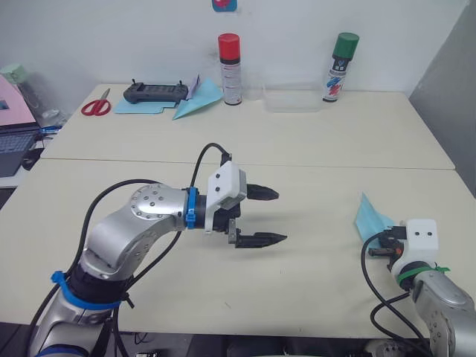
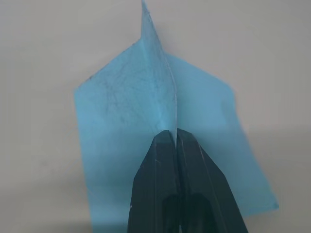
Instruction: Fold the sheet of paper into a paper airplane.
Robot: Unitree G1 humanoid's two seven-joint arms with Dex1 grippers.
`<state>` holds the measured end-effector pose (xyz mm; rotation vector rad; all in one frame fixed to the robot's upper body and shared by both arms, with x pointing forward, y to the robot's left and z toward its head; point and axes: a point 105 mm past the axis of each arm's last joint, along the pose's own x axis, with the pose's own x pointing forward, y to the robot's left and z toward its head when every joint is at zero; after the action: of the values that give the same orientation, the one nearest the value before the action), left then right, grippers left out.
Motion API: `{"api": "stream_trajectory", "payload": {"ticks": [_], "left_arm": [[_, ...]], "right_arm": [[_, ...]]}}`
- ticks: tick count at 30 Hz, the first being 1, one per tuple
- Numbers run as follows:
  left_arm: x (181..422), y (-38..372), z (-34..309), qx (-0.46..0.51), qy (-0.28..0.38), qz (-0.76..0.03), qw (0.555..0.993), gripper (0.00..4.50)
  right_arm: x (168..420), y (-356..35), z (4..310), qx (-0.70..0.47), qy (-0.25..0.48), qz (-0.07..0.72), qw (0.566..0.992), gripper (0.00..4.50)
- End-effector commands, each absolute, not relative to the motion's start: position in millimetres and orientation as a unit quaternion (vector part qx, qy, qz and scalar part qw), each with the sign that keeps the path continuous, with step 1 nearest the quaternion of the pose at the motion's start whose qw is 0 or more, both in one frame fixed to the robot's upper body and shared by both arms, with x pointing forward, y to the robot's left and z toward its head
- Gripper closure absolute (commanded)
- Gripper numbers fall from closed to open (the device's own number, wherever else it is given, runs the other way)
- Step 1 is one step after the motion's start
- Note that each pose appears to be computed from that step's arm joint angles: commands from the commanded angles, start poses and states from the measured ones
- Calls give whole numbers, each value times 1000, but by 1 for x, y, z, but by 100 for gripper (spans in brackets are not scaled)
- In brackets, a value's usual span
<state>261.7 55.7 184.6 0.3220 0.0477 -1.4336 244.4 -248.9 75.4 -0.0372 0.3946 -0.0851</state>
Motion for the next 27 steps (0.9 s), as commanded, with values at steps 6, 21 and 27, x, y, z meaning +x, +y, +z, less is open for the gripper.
{"api": "stream_trajectory", "payload": {"ticks": [6,21,27], "left_arm": [[277,83,174,158,38,-614,772,0],[299,302,183,228,123,-255,932,0],[295,306,201,238,118,-266,927,0]], "right_arm": [[251,-240,125,-88,102,52,990,217],[241,-368,221,-234,215,244,916,2],[251,-375,232,-226,190,243,924,2]]}}
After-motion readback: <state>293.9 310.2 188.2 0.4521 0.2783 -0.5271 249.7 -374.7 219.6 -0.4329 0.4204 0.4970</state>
